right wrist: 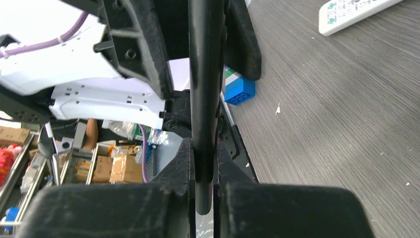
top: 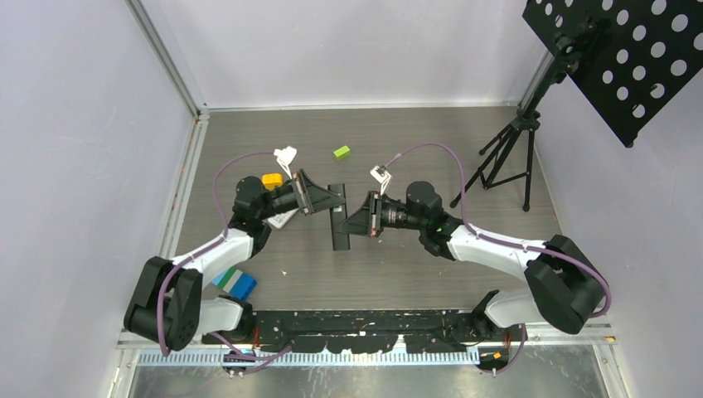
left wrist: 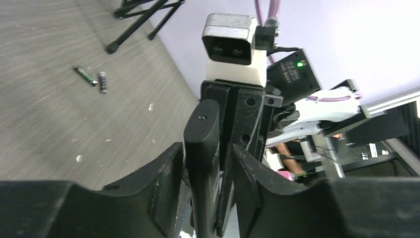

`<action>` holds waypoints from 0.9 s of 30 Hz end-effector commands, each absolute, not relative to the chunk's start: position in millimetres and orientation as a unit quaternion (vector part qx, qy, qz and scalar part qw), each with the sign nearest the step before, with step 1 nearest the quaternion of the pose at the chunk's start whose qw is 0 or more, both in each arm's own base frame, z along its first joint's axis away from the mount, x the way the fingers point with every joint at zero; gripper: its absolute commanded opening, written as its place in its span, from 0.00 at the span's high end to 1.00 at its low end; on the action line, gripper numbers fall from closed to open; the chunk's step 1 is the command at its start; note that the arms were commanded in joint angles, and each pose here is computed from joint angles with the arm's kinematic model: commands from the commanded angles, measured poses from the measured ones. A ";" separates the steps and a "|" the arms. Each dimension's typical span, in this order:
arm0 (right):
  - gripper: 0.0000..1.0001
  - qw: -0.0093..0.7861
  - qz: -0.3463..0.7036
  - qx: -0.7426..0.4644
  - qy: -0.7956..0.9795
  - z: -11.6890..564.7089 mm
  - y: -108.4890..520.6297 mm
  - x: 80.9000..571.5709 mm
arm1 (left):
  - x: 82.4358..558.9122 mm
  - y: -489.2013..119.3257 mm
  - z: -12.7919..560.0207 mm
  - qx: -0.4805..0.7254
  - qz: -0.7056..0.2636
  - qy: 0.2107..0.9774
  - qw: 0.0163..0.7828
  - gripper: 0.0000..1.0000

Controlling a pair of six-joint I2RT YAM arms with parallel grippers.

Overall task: Load the batteries into the remote control
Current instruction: Turn over the remote control at the center of the board.

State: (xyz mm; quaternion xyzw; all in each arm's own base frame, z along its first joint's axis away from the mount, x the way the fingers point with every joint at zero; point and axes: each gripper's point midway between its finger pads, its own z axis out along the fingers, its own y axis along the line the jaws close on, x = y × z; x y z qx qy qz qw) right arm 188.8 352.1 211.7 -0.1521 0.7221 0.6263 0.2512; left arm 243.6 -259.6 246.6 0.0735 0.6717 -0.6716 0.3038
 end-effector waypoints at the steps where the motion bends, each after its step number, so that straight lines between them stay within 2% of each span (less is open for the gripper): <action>1: 1.00 0.295 0.613 -0.112 0.724 230.2 353.7 210.3 | 258.5 -251.7 227.6 0.060 -0.608 0.712 0.346 0.44; 3: 1.00 0.310 0.583 -0.103 0.744 229.6 349.0 218.9 | 265.1 -245.5 215.3 0.054 -0.570 0.736 0.360 0.27; 7: 1.00 0.361 0.465 -0.088 0.804 212.8 323.4 246.7 | 287.3 -223.5 191.2 0.013 -0.473 0.788 0.393 0.01; 12: 1.00 0.388 0.234 -0.051 0.890 179.2 261.2 298.5 | 315.0 -196.5 166.2 -0.038 -0.382 0.815 0.435 0.00; 15: 1.00 0.397 0.074 -0.017 0.915 163.4 211.1 337.5 | 323.5 -182.2 147.2 -0.054 -0.323 0.845 0.423 0.00; 20: 1.00 0.356 -0.136 0.022 0.924 125.8 137.6 391.2 | 330.9 -169.1 137.7 -0.047 -0.268 0.867 0.418 0.02; 23: 1.00 0.319 -0.222 0.017 0.921 111.2 108.6 412.1 | 332.4 -157.5 131.1 -0.054 -0.230 0.879 0.414 0.02; 27: 0.99 0.308 -0.276 0.013 0.910 105.1 92.1 431.0 | 332.7 -144.0 117.4 -0.069 -0.185 0.897 0.395 0.02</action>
